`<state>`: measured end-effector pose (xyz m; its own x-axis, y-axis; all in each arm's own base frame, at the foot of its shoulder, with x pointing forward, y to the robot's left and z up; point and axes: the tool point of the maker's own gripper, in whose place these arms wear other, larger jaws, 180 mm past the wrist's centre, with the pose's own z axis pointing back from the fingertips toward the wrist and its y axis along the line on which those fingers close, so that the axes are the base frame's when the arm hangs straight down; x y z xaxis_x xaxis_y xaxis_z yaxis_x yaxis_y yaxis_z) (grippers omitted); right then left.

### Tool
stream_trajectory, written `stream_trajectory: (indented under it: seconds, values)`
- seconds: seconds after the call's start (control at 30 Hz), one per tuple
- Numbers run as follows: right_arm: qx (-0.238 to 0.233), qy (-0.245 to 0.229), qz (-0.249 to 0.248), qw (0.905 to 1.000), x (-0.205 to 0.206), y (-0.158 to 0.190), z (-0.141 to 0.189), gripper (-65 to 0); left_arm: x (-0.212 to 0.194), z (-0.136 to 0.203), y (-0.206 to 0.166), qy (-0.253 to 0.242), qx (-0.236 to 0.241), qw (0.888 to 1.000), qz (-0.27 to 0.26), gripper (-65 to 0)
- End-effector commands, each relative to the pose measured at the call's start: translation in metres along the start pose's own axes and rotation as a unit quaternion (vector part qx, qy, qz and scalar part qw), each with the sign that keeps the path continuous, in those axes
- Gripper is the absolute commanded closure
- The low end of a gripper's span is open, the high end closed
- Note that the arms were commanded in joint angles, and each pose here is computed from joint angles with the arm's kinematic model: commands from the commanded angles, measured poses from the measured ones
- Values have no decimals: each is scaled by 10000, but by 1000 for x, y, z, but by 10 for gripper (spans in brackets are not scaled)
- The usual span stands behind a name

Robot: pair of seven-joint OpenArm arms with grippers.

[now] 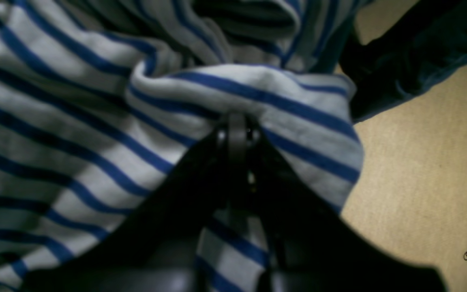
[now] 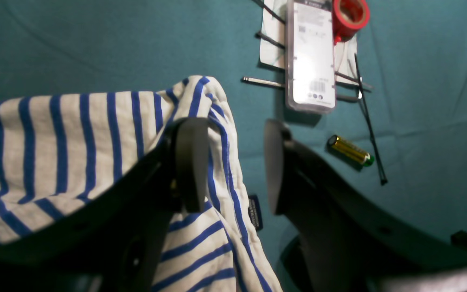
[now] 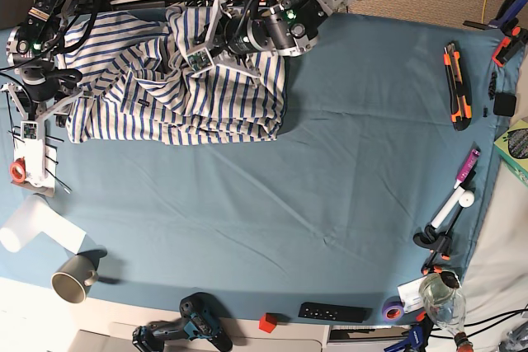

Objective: Fold the T-shirt properly
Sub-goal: 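Regrasp the folded fabric with the left gripper and press it flat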

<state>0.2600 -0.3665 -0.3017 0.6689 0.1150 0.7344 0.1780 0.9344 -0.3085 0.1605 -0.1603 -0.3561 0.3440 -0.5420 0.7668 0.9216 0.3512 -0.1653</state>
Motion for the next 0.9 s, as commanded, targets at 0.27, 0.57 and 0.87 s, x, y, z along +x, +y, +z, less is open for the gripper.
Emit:
stream_trajectory:
  seconds: [0.27, 0.57, 0.87]
  values:
    - [-82, -285, 47, 9996, 17, -7, 3, -232, 61, 30, -67, -1350, -1936, 9685, -798, 0]
    - [-84, -281, 48, 9996, 17, -7, 3, -232, 117, 33, -8, -1852, -813, 9762, -780, 0]
    - [52, -349, -66, 9994, 19, -2, 3, -232, 85, 2, 56, -1079, 374, 9924, -451, 0]
